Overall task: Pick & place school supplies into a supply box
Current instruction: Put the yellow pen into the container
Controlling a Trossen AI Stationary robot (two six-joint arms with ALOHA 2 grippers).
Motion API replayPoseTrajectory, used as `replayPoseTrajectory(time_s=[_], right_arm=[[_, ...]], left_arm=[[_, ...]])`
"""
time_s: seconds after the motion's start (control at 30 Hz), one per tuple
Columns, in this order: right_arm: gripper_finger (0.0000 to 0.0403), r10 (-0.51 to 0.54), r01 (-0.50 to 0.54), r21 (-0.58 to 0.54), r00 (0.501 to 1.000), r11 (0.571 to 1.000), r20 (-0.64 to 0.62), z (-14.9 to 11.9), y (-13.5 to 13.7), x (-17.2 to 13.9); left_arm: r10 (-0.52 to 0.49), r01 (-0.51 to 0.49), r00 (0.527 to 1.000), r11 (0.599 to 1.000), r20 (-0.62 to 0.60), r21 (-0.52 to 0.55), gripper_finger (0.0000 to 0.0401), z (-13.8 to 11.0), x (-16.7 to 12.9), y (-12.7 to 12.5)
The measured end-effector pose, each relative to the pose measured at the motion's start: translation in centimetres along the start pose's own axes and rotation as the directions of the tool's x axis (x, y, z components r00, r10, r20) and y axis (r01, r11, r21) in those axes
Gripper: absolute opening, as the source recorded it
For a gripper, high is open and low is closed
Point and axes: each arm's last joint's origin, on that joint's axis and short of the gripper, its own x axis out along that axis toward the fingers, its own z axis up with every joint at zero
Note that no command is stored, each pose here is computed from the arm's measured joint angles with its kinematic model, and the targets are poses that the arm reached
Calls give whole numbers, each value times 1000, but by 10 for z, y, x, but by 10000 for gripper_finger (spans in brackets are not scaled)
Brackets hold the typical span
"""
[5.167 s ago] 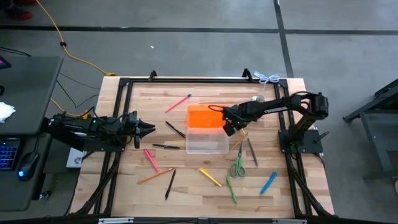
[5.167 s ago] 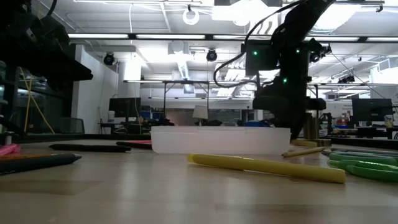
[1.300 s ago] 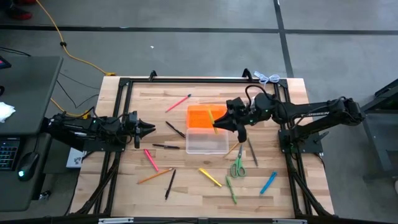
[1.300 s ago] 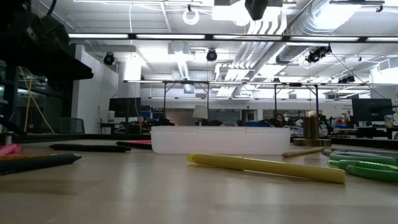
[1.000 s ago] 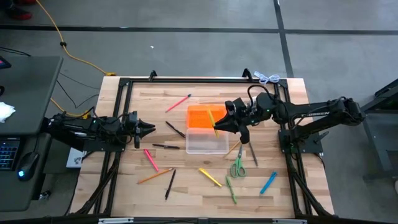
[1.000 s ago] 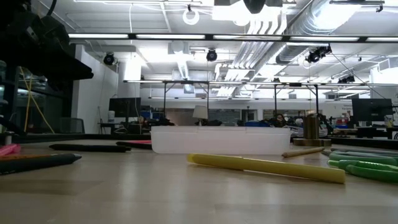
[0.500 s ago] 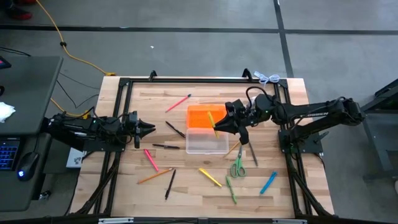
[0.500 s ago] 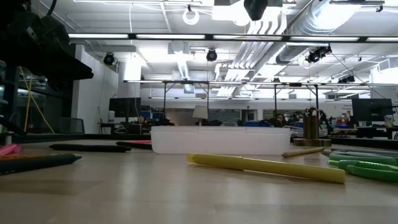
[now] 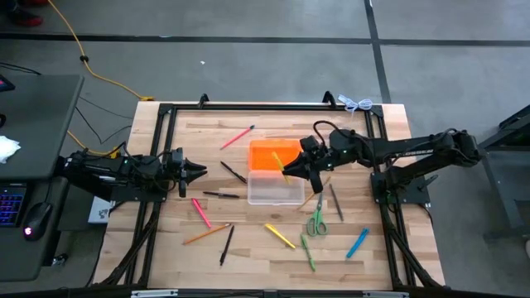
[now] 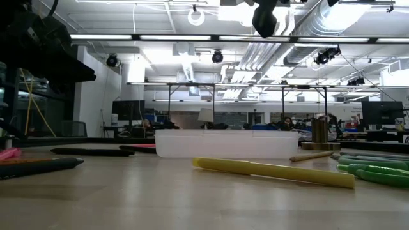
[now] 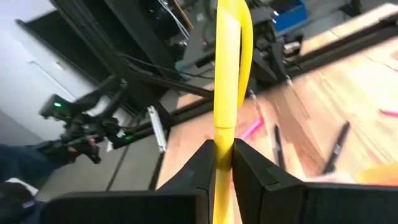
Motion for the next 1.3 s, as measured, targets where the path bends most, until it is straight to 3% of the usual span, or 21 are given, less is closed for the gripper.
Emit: replayPoseTrajectory(time_s=[0.4, 0.8, 1.03, 1.3], right_arm=[[28, -44, 53, 68, 990, 996, -131, -26, -23, 35], [28, 103, -91, 103, 989, 990, -111, -34, -30, 59], [28, 181, -177, 95, 983, 980, -39, -25, -28, 61], [27, 362, -366, 52, 929, 929, 84, -7, -18, 56]], left_arm=[[0, 0, 1000, 1000, 1, 0, 111, 0, 0, 0], [0, 0, 1000, 1000, 1, 0, 111, 0, 0, 0], [0, 0, 1000, 1000, 0, 0, 111, 0, 0, 0], [0, 0, 1000, 1000, 0, 0, 111, 0, 0, 0]])
